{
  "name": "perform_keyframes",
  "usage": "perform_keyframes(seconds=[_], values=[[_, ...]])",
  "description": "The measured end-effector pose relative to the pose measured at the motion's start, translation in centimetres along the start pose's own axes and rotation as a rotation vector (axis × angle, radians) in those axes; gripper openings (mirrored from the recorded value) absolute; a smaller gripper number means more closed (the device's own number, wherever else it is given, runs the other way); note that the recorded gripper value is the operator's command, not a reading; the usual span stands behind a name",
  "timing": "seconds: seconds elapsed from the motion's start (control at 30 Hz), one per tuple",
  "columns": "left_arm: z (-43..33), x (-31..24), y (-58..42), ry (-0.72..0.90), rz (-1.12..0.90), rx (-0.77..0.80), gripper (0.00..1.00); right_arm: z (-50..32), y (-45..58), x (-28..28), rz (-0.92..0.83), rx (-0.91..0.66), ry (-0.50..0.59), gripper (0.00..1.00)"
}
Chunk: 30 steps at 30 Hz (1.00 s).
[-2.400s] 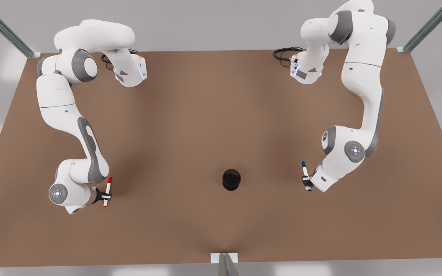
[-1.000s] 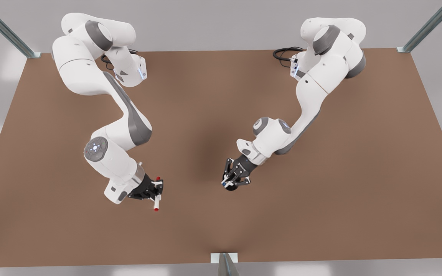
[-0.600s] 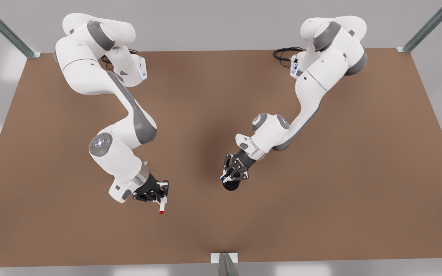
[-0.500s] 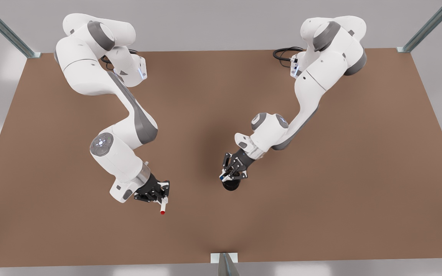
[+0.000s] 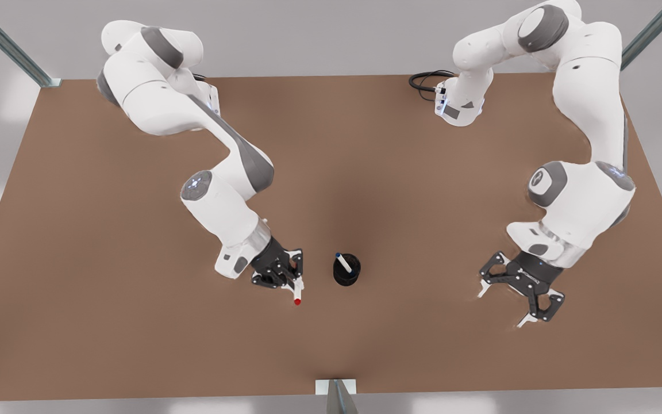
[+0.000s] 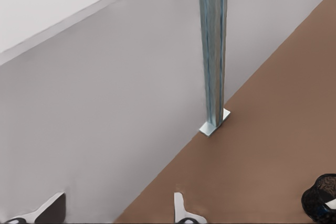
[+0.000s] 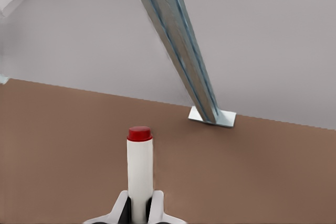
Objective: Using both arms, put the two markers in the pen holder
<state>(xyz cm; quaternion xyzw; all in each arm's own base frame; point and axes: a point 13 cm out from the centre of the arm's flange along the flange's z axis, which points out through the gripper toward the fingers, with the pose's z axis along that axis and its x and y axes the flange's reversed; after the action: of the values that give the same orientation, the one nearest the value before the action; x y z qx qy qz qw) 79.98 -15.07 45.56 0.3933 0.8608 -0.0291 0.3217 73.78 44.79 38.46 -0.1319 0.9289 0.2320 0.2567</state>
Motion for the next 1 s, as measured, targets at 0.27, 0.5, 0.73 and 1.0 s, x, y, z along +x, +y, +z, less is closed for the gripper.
perform_keyframes(seconds=[0.27,0.5,0.73,1.0], values=[[-11.7,13.3,-2.7,0.597,-0.349,-0.056,1.00,4.4,13.7,2.6,-0.199,-0.037,-0.174,0.23],[-7.4,18.5,-4.3,0.712,-0.633,0.043,1.00,10.4,12.7,5.3,-0.311,0.019,-0.245,0.23],[-7.0,19.0,-4.9,0.735,-0.760,0.027,1.00,12.1,11.3,7.0,-0.468,0.058,-0.273,0.23],[-7.0,19.0,-4.9,0.740,-0.849,-0.003,1.00,14.4,9.3,9.0,-0.542,0.064,-0.277,0.23]])
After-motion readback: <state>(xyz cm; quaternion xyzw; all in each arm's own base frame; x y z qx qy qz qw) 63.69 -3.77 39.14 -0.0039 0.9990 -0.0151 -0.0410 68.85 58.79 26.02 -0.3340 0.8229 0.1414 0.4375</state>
